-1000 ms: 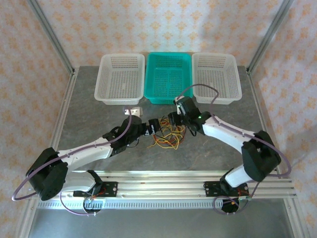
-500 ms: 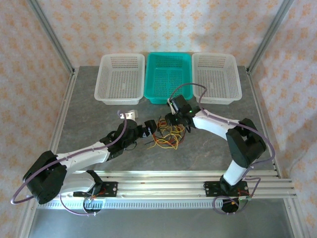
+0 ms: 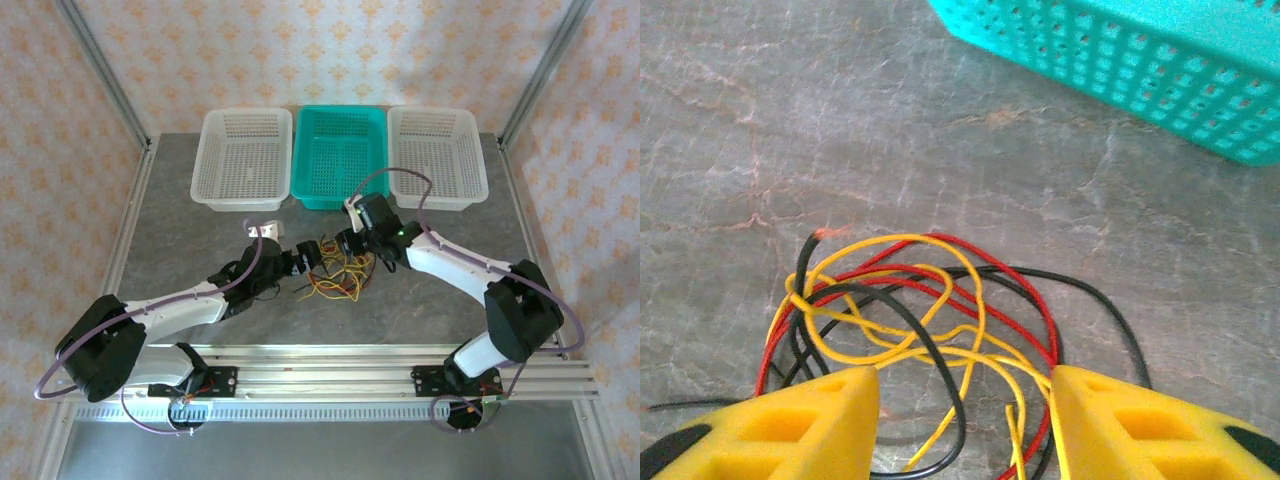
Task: Untangle the cables
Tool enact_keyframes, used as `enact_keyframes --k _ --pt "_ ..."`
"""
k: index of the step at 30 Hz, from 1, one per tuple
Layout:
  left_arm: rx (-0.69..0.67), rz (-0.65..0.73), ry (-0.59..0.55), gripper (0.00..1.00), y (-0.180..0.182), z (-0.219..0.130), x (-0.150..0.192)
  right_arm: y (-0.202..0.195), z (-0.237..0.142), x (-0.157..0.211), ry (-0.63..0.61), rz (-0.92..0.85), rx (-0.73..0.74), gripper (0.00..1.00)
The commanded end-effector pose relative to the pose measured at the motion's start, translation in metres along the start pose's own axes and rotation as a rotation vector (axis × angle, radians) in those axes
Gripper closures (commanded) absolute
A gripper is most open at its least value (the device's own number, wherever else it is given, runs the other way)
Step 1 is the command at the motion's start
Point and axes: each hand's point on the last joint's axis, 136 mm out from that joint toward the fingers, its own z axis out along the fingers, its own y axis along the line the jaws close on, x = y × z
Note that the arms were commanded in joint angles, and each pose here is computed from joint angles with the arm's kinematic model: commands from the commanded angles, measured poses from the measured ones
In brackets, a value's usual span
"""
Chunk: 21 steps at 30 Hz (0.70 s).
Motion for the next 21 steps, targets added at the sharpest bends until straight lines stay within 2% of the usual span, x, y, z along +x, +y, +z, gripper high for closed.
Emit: enact_keyframes --k 1,21 --pt "0.042 -0.023 -0.016 0.01 -0.008 0.002 -0.006 0.005 0.007 0.011 0.04 -0.024 -0.048 0.5" --pt "0.057 -0.017 0.026 0.01 -0.009 0.011 0.005 -0.005 0.047 0.02 0.114 -0.019 0.006 0.5"
